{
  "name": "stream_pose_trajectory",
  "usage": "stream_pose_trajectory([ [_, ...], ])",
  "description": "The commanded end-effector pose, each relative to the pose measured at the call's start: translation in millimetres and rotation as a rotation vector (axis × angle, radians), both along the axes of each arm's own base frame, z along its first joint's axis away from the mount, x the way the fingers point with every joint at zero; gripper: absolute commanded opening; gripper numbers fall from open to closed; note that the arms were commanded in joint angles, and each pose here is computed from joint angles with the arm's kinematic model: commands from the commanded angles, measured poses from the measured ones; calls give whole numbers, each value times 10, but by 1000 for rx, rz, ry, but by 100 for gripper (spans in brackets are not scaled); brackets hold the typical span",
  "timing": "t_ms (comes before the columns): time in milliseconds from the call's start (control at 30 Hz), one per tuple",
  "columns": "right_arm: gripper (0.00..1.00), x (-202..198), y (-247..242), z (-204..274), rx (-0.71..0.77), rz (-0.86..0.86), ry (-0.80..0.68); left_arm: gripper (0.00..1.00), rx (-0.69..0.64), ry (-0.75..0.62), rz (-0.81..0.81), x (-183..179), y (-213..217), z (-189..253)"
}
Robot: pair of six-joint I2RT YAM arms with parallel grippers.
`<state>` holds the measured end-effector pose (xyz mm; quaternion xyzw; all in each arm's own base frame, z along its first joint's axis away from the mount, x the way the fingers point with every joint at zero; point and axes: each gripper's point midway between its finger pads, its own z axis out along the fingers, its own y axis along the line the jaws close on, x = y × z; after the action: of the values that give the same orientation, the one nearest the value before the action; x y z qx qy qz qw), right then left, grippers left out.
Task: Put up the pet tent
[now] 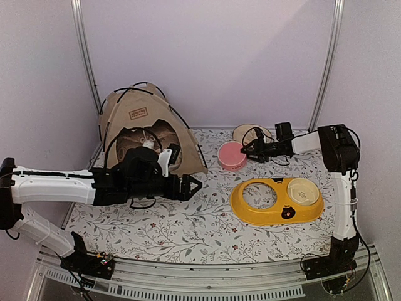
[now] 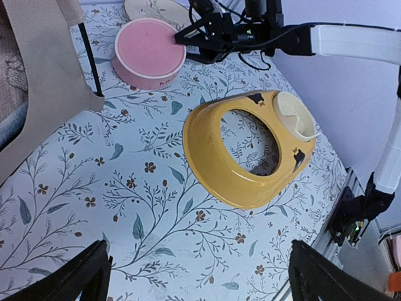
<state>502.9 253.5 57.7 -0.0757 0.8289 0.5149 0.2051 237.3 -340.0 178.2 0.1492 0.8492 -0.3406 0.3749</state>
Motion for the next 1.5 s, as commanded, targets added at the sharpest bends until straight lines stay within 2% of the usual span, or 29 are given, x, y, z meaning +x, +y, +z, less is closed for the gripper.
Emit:
stream_pose_trajectory([
  [0, 55, -195, 291, 699, 95, 95, -132, 99, -15, -16, 10, 85, -31, 76],
  [133, 49, -282, 404, 803, 123, 114, -136, 99, -13, -15, 6, 78, -31, 66],
  [267, 47, -368, 553, 879, 124, 133, -146, 99, -13, -16, 10, 73, -6, 63],
  [467, 47, -395, 731, 866, 114, 125, -129, 99, -19, -16, 8, 66, -11, 61],
  [667, 49, -358, 748, 624, 96, 41, -43, 100, -19, -20, 3, 65, -16, 69],
  [1000, 47, -351, 805, 674, 243, -55, 23, 100, -19, -19, 0, 46, 0, 63],
  [1300, 27, -415, 959, 769, 391, -3, 67, 99, -20, -18, 6, 43, 23, 54],
  [1467, 3, -415, 1013, 815, 407, -4, 66, 99, -21, -18, 4, 31, 31, 55],
])
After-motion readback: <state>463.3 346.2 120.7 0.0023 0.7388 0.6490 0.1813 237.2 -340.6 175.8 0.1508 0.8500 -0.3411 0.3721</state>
